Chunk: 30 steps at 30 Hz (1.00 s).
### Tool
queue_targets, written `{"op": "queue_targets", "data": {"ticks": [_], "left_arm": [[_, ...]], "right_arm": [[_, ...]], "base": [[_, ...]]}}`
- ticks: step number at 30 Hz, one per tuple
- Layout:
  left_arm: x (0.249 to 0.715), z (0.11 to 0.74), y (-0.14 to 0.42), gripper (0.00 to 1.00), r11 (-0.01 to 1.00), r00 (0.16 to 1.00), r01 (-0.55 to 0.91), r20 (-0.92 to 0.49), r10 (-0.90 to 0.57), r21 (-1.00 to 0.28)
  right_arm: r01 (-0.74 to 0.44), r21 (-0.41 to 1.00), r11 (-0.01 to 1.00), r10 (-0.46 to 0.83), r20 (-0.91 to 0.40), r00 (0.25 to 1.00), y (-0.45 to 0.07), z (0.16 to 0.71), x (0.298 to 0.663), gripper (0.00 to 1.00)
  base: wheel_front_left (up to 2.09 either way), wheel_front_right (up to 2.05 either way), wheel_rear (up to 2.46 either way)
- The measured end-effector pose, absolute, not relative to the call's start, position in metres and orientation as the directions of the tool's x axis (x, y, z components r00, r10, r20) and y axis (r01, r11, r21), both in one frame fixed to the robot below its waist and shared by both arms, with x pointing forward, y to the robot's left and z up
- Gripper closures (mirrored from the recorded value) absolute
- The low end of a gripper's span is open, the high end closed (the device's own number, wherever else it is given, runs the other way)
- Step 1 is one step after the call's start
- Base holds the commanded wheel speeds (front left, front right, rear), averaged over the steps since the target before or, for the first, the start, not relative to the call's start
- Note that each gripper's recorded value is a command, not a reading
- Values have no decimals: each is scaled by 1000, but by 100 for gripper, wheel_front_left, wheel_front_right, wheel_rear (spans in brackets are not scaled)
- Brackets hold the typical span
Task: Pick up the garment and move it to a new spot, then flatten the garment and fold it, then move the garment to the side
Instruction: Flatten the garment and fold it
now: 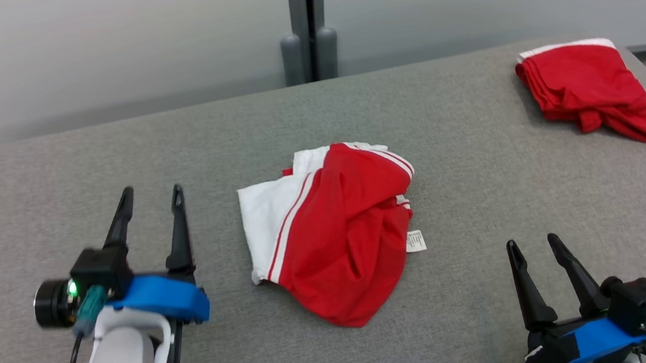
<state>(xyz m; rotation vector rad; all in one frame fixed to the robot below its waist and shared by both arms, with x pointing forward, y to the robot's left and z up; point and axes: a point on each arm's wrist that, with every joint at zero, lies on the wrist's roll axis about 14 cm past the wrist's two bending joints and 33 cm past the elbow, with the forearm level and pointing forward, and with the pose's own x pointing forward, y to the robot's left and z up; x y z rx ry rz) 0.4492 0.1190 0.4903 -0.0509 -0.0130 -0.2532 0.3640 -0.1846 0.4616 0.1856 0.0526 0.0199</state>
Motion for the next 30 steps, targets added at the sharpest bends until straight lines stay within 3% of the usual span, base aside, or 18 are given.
{"op": "queue_targets", "data": {"ticks": [6, 12, 21, 30], "left_arm": [[485, 474, 84, 0, 934, 933, 357, -40, -358, -26], [498, 428, 61, 0, 902, 880, 430, -210, -427, -30], [485, 365, 55, 0, 888, 784, 457, -444, -434, -62], [467, 344, 38, 0, 866, 710, 490, -529, -465, -105]], "right_arm": [[31, 177, 984, -17, -81, 997, -199, 452, 367, 0], [64, 172, 983, -46, -103, 994, -208, 445, 371, 0], [78, 166, 983, -58, -122, 991, -213, 438, 377, 0], [80, 165, 983, -61, -115, 991, -215, 440, 380, 0]], "base": [[0, 0, 0], [0, 0, 0], [0, 0, 0], [0, 0, 0]]}}
